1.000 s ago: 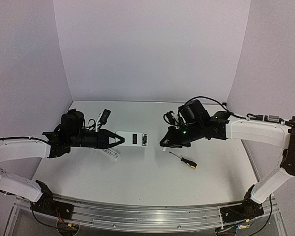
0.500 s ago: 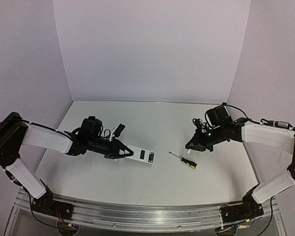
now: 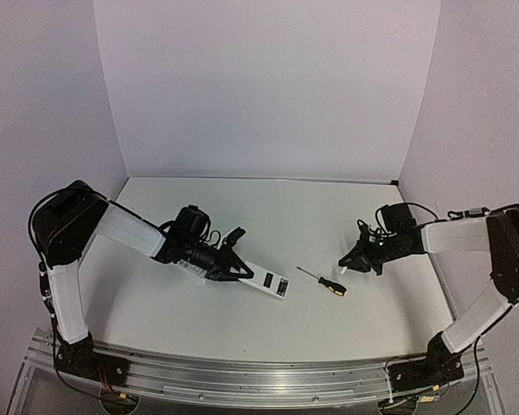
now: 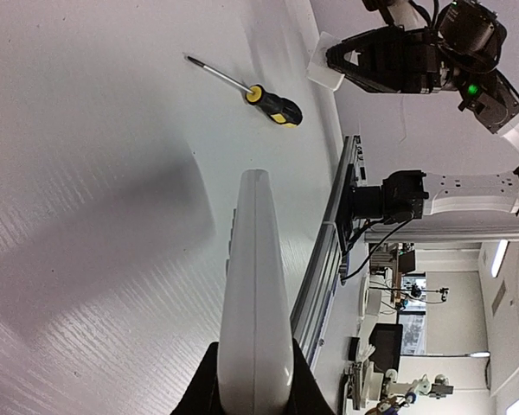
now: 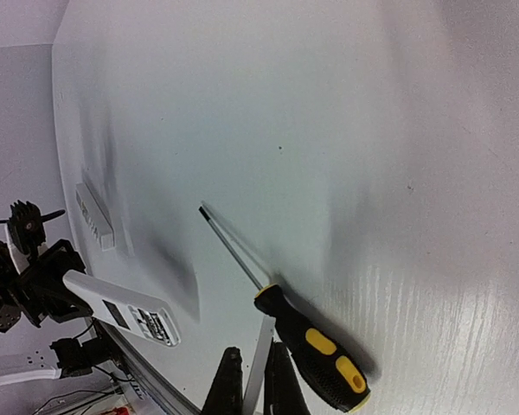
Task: Unload the batteries from the remote control
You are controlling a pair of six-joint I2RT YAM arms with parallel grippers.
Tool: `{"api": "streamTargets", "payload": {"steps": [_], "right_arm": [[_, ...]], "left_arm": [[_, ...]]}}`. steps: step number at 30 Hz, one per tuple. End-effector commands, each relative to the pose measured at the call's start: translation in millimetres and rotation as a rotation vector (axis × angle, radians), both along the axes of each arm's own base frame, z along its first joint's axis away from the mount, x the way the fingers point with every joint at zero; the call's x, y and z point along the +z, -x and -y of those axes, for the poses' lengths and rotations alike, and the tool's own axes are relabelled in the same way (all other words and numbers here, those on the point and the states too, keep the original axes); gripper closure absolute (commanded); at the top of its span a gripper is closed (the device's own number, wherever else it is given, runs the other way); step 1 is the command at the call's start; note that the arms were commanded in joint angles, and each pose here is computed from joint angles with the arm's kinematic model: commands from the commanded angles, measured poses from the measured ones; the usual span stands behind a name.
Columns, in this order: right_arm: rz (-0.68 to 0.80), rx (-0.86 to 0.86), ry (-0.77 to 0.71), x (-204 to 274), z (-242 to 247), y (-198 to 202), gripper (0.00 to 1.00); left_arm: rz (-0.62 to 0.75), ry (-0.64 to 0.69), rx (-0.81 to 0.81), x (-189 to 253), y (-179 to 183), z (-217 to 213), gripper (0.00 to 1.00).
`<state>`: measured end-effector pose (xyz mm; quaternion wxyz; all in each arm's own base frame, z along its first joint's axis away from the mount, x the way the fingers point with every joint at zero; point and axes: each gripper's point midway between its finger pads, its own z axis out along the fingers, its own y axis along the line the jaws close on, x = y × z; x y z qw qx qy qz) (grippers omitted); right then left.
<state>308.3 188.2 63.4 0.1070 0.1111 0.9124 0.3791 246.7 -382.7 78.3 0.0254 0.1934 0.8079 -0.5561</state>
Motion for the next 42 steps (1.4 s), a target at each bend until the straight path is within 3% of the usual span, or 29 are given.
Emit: {"api": "streamTargets", "payload": {"steps": [1,9,17,23,24,25,26,30,38,42], "right_arm": [[-0.006,-0.021,0.007,-15.5,3.1,-6.7,1.00],[-0.061,-0.063,0.053,-40.0,14.7,0.1,1.00],[-0.104,-0.103,0.081,-53.3,25.4,13.4,1.00],[-0.136,-0.132,0.082,-58.0,31.7,22.7,0.92],[-0.140,-0.137,0.085,-58.7,33.4,24.5,0.89],[-0.143,-0.147,0.089,-59.1,35.7,25.6,0.87],[-0.149,-0.155,0.094,-60.2,38.0,27.7,0.86],[-0.167,-0.172,0.103,-60.1,43.3,35.1,0.77],[-0.195,-0.228,0.302,-52.9,79.7,62.2,0.40],[-0.110,-0.174,0.351,-27.0,86.3,64.6,0.19]], "left_arm": [[0.005,-0.019,-0.005,-0.6,-8.4,4.9,0.99],[-0.030,-0.094,0.011,-24.3,-13.9,3.6,0.93],[-0.009,-0.168,0.053,-32.5,-22.7,-2.9,0.62],[0.017,-0.260,0.105,-37.3,-29.3,-15.0,0.45],[0.025,-0.281,0.119,-37.5,-31.9,-17.7,0.34],[0.034,-0.297,0.131,-37.2,-34.2,-20.1,0.11],[0.045,-0.318,0.145,-36.6,-36.5,-22.3,0.01],[0.082,-0.386,0.205,-31.4,-48.0,-31.0,0.00],[0.196,-0.512,0.408,4.3,-75.9,-60.5,0.00],[0.252,-0.527,0.494,30.5,-82.7,-74.2,0.00]]}}
